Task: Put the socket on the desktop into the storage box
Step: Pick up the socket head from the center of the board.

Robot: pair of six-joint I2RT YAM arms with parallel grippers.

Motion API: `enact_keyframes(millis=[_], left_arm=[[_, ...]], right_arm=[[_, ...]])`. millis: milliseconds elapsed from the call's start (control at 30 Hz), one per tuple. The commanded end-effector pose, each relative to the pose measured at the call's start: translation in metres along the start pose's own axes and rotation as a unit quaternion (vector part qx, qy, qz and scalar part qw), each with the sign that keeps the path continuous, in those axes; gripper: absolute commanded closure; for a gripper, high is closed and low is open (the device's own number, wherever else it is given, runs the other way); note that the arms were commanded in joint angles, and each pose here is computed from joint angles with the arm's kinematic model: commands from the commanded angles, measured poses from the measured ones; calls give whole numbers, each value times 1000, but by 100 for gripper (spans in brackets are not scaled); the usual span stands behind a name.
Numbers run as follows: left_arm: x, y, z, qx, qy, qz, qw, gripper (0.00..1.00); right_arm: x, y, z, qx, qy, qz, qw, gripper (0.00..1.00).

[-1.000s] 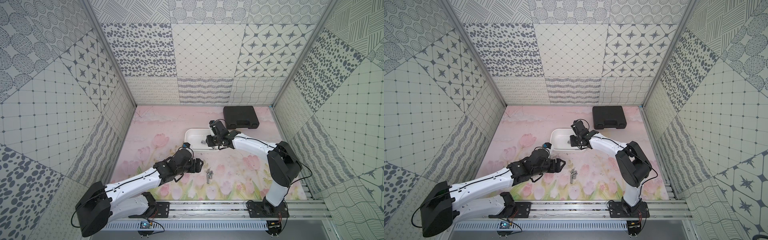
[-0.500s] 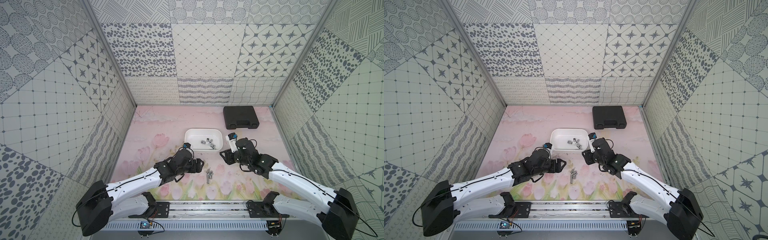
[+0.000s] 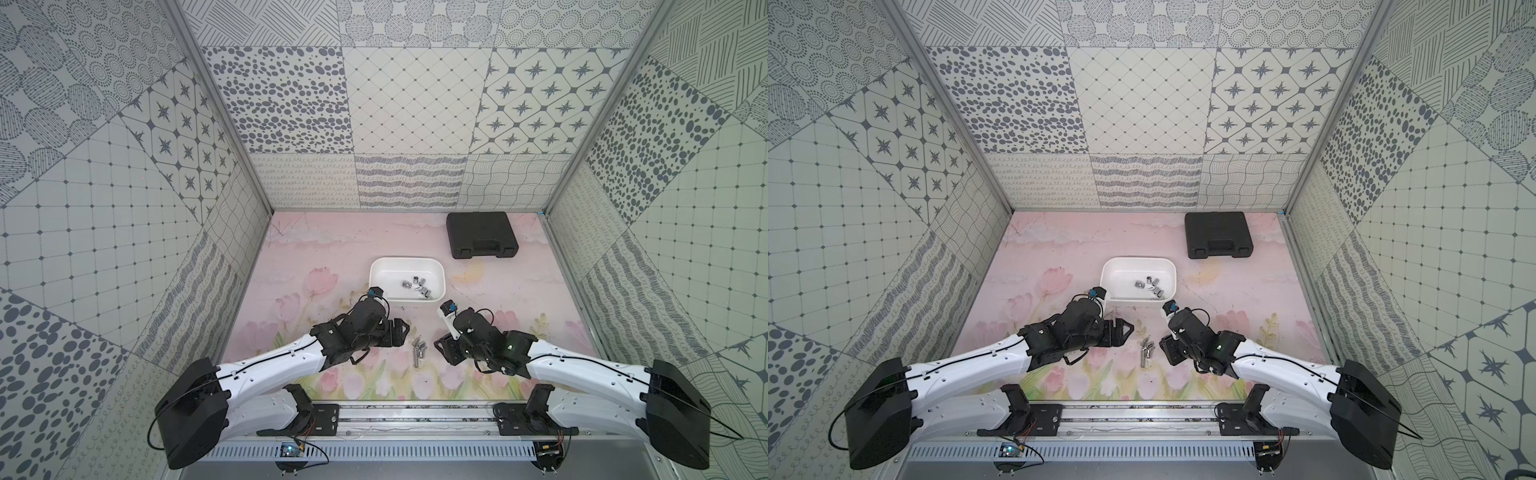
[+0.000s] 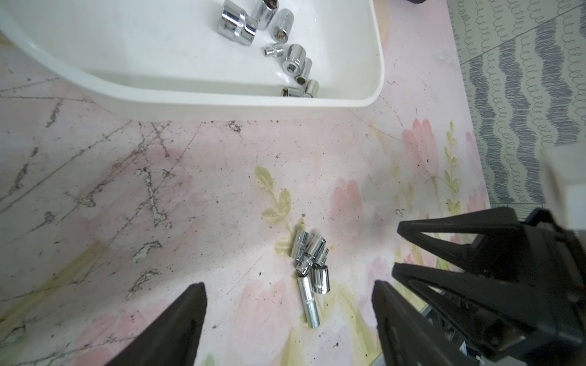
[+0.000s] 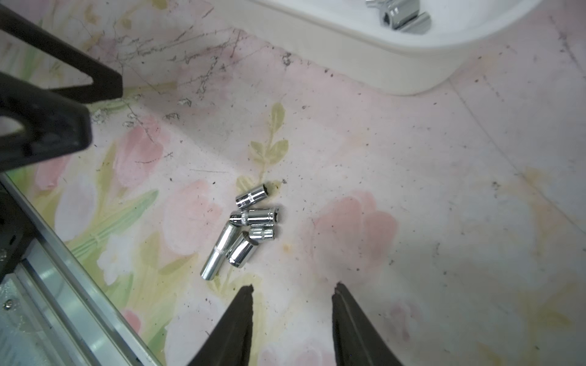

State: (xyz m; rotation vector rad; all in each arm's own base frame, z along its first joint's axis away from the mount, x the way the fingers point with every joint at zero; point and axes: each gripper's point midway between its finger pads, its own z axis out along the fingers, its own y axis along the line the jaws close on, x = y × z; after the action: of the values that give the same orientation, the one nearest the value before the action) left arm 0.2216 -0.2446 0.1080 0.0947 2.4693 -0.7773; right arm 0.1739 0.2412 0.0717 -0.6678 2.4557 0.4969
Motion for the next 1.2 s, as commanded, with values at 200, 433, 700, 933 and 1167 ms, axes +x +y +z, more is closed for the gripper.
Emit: enact_keyframes(millis=[200,433,700,933,1167], left_arm=[[-7,-12,-3,22,-12,5,1000,14],[-7,-9,-3,15,-14,6,1000,14],[-8,-8,-3,10,-16,6,1000,14],[-7,-6,-2,5,-15,7,1000,14],[-8,-6,-2,5,-16,7,1000,14]], right_arm=[[-15,21,3,-11,-27,-20,999,56],[-10,23,6,-16,-21,-29,999,56],[2,24,23,-9,20,-44,999,56],[-3,29,29,-13,14,-40,999,57],[-4,42,31,-25,9,-50,998,56]])
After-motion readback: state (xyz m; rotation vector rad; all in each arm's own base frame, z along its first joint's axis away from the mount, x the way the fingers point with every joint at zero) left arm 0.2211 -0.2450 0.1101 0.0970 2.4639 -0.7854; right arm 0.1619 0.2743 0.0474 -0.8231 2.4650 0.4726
